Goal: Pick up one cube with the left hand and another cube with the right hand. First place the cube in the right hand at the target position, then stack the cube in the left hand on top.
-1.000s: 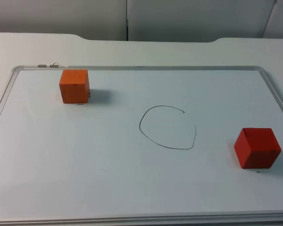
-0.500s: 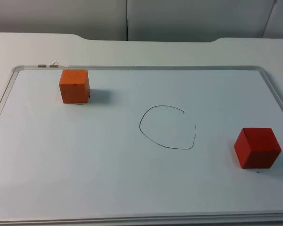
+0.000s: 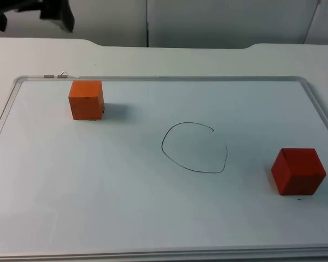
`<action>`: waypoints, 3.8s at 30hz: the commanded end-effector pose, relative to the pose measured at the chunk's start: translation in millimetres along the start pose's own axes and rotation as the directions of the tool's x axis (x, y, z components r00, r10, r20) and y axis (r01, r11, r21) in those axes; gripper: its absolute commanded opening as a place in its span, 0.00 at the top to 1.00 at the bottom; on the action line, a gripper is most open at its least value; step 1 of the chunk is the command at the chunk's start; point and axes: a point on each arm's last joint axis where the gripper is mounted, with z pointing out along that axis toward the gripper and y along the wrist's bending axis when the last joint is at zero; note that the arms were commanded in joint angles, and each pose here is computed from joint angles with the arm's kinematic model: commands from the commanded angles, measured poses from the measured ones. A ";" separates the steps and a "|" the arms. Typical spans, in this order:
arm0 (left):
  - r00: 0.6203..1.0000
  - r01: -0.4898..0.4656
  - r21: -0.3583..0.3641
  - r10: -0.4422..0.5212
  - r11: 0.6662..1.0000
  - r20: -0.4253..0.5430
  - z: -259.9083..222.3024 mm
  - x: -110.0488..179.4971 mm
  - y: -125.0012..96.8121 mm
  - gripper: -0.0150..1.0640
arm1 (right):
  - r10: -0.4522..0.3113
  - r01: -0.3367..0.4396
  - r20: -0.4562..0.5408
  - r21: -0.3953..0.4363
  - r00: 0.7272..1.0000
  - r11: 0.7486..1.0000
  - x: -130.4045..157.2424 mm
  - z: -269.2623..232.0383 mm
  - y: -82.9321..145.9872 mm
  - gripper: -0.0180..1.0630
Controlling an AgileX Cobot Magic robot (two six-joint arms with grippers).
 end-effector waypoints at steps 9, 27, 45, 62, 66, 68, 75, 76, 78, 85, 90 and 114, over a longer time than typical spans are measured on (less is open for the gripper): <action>0.999 0.003 0.032 -0.001 0.999 -0.051 62.7 -6.8 -21.3 0.02 | 0.002 -0.002 0.005 0.008 1.000 1.000 0.6 1.2 -0.4 0.01; 0.980 0.067 -0.001 -0.066 0.998 -0.190 139.2 34.4 -11.7 0.02 | 0.002 -0.002 0.005 0.008 1.000 1.000 0.6 1.2 -0.4 0.01; 0.984 0.044 0.014 -0.040 0.999 -0.173 145.2 36.9 -24.9 0.56 | 0.002 -0.002 0.005 0.008 1.000 1.000 0.6 1.2 -0.4 0.01; 0.984 -0.073 0.046 0.064 0.996 0.167 -50.9 -46.3 -43.2 0.99 | 0.002 -0.002 0.005 0.008 1.000 1.000 0.6 1.2 -0.4 0.01; 0.919 -0.116 0.014 0.102 0.993 0.382 -168.6 -51.7 -46.4 0.99 | 0.002 -0.002 0.005 0.008 1.000 1.000 0.6 1.2 -0.4 0.01; 0.899 -0.127 0.005 0.113 0.992 0.422 -194.5 -48.0 -46.6 0.99 | 0.002 -0.002 0.005 0.008 1.000 1.000 0.6 1.2 -0.4 0.01; 0.836 -0.168 -0.092 0.191 0.981 0.514 -307.4 -1.9 -40.2 0.99 | 0.002 -0.002 0.005 0.008 1.000 1.000 0.6 1.2 -0.4 0.01; 0.830 -0.169 -0.106 0.199 0.980 0.521 -325.7 10.5 -38.4 0.99 | 0.002 -0.002 0.005 0.008 1.000 1.000 0.6 1.2 -0.4 0.01; 0.826 -0.168 -0.111 0.201 0.980 0.527 -337.8 19.6 -37.5 0.99 | 0.002 -0.002 0.005 0.008 1.000 1.000 0.6 1.2 -0.4 0.01; 0.805 -0.166 -0.116 0.202 0.979 0.558 -363.6 76.6 -31.4 0.99 | 0.002 -0.002 0.005 0.008 1.000 1.000 0.6 1.2 -0.4 0.01; 0.824 -0.160 -0.109 0.194 0.981 0.532 -349.8 123.4 -25.0 0.99 | 0.002 -0.002 0.005 0.008 1.000 1.000 0.6 1.2 -0.4 0.01; 0.836 -0.140 -0.109 0.176 0.984 0.519 -285.8 243.9 -6.4 0.99 | 0.002 -0.002 0.005 0.008 1.000 1.000 0.6 1.2 -0.4 0.01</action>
